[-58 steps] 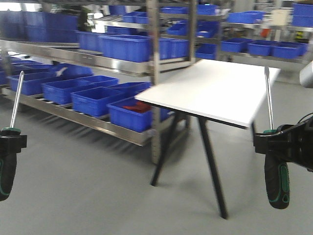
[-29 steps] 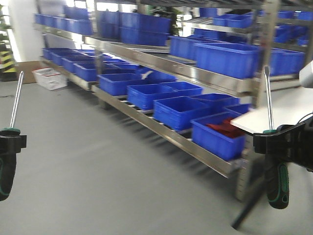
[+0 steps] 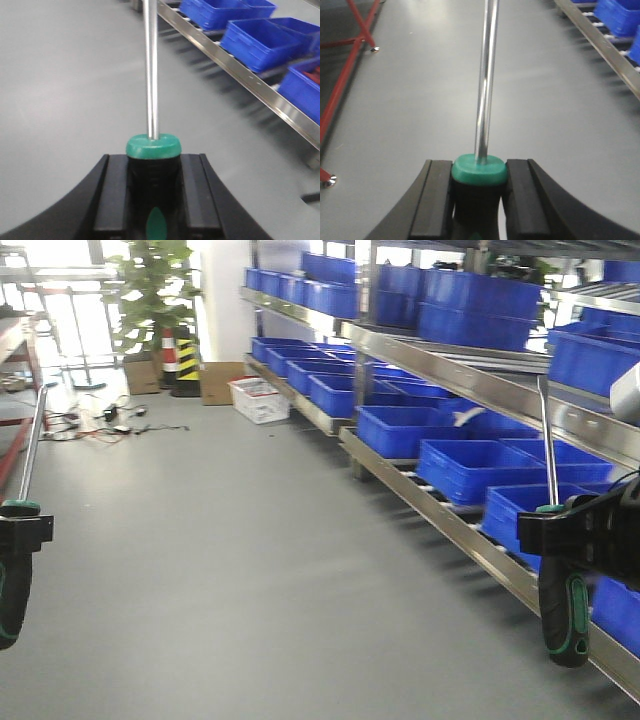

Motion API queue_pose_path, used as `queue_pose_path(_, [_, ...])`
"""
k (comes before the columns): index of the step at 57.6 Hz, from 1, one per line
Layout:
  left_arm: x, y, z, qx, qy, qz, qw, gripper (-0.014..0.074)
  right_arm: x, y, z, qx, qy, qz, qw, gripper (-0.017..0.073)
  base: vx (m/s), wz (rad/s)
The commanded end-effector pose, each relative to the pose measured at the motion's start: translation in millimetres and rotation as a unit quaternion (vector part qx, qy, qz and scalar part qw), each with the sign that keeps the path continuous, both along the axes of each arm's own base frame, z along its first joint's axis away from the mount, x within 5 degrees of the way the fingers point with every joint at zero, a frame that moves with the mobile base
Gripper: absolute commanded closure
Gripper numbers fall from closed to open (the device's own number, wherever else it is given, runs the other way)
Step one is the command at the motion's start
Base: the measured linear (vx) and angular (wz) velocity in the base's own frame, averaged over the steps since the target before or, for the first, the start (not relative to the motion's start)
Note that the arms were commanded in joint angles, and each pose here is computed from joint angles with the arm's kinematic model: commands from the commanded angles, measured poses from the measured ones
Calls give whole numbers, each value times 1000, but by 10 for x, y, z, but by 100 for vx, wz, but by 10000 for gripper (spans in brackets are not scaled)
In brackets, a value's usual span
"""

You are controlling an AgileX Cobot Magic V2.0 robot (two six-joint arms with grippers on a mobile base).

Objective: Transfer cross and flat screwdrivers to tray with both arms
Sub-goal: 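Hold both screwdrivers while driving along the shelves to the conveyor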

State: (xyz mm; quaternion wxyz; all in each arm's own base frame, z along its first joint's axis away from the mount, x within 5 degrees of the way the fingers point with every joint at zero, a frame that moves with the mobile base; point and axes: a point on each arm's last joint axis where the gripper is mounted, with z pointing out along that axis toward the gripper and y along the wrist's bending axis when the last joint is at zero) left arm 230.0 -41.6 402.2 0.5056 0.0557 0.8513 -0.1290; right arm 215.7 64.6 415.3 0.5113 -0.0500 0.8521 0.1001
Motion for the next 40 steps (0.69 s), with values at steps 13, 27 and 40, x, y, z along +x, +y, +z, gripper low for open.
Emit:
queue_pose_path(13, [-52, 1, 252, -22, -70, 9, 997, 594, -36, -18, 231, 16, -71, 3, 997, 568, 57, 42])
queue_pose_path(27, [-52, 1, 252, -22, -70, 9, 997, 594, -36, -18, 231, 16, -71, 3, 997, 568, 59, 38])
queue_pose_path(40, [-52, 1, 252, -22, -70, 9, 997, 594, -36, -18, 231, 16, -71, 3, 997, 568, 61, 28])
